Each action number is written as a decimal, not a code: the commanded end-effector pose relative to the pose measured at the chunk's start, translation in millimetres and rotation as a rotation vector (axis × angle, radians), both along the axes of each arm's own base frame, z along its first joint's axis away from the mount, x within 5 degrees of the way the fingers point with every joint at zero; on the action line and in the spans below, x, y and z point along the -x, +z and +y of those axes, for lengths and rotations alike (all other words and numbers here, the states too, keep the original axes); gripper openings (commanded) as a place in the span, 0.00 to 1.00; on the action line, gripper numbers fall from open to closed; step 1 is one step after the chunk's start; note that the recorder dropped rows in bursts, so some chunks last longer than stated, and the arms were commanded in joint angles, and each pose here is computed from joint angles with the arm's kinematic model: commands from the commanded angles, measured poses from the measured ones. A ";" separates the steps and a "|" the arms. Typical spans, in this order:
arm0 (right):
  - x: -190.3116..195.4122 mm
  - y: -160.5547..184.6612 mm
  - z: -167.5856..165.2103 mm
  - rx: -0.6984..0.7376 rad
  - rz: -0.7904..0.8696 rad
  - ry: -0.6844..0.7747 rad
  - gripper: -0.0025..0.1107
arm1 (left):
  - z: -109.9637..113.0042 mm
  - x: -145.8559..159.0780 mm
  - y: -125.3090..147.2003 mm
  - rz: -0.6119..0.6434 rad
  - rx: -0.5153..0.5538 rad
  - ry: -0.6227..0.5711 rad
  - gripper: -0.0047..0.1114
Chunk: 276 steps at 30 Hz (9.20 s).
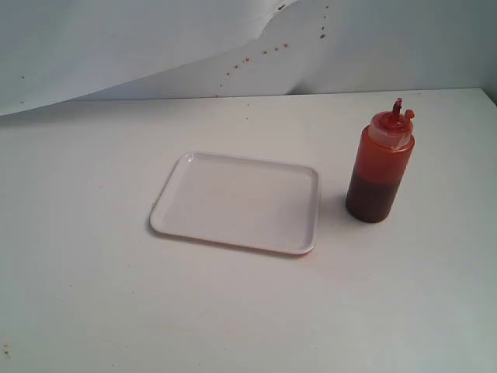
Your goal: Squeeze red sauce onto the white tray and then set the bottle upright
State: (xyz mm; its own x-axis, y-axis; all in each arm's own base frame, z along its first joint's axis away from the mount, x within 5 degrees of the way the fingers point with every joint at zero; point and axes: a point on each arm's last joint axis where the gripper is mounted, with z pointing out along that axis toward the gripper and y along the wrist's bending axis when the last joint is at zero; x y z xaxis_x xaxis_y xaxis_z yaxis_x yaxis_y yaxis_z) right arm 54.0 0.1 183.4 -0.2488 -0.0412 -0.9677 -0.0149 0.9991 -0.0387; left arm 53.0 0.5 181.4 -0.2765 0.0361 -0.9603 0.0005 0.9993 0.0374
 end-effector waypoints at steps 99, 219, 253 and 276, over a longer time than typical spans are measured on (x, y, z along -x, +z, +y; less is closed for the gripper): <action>0.3 -0.3 0.2 -0.007 -0.006 0.001 0.02 | -181.0 -317.0 -58.7 0.013 0.357 -1.270 0.11; 0.3 -0.3 0.1 -0.004 -0.006 0.001 0.02 | -94.2 -251.2 83.9 0.055 -0.550 -0.618 0.04; -39.4 140.2 43.2 -0.534 -0.253 0.382 0.02 | -83.5 -265.5 133.4 -0.102 -1.454 -0.633 0.04; -233.3 165.0 187.1 0.187 -0.092 0.611 0.84 | -115.9 -311.3 106.6 -0.069 -1.932 -0.747 0.04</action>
State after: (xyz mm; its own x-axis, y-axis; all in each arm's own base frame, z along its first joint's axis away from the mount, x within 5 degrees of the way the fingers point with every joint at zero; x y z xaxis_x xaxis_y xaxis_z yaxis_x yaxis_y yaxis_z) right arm 276.2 177.3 362.5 -0.0833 -0.1396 -0.9867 -0.5332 0.8427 -0.0743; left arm 364.5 -102.2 283.4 0.2736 0.8946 0.3533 0.2963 -0.4279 0.8539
